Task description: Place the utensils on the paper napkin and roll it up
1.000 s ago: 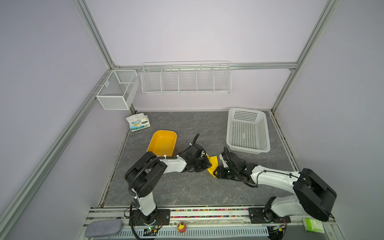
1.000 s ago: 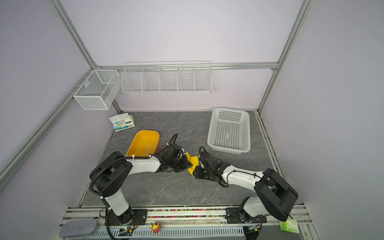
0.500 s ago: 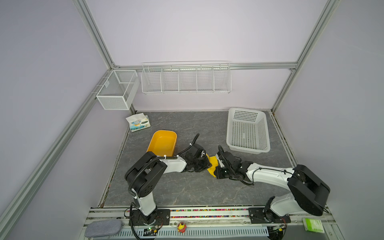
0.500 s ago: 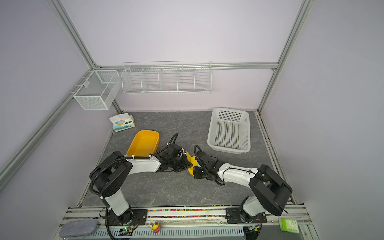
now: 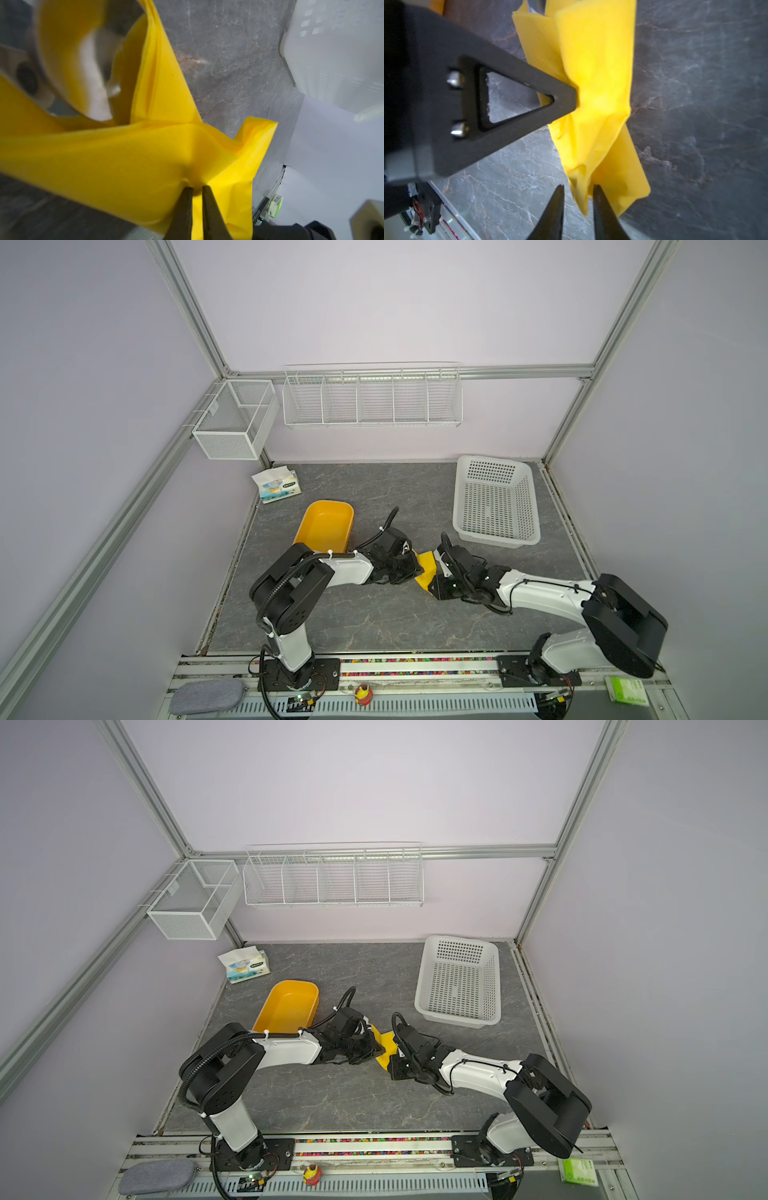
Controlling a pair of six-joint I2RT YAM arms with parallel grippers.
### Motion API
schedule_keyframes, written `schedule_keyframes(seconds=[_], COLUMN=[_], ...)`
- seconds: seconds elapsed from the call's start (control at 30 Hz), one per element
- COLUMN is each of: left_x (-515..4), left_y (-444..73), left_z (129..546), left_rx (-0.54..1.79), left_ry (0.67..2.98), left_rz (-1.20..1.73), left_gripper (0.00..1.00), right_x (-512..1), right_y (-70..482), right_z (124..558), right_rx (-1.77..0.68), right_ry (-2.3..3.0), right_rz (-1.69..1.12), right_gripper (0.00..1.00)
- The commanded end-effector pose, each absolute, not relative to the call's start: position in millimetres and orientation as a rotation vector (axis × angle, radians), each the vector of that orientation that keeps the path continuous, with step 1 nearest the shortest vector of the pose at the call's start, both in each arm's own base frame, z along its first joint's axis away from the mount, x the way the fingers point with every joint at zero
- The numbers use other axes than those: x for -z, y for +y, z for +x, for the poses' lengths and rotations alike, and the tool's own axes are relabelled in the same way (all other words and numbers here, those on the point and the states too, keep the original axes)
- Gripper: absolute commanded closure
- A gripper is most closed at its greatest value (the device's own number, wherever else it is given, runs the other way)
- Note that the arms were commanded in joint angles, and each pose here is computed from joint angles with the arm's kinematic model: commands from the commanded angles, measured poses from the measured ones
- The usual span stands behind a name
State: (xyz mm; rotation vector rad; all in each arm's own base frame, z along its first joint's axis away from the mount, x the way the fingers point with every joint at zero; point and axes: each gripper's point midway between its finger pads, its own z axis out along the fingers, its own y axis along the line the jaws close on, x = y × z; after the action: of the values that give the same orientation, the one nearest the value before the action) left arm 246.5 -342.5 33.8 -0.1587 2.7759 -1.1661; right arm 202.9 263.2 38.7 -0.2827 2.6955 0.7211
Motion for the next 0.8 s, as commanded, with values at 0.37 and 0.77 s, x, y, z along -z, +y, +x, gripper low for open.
schedule_keyframes(seconds=[0.37,0.77], left_x=[-22,-23], left_y=[-334,-334], left_z=[245,246], left_rx=[1.108,1.107], left_ry=[2.808,2.807], left_rz=[-0.198,-0.198], left_gripper=[0.87,0.87], right_x=[-32,-21], right_y=[262,259], right_z=[198,197], right_rx=[-0.668,-0.613], right_ry=[2.629,2.626], right_rz=[-0.571,-0.657], right_gripper=[0.70,0.80])
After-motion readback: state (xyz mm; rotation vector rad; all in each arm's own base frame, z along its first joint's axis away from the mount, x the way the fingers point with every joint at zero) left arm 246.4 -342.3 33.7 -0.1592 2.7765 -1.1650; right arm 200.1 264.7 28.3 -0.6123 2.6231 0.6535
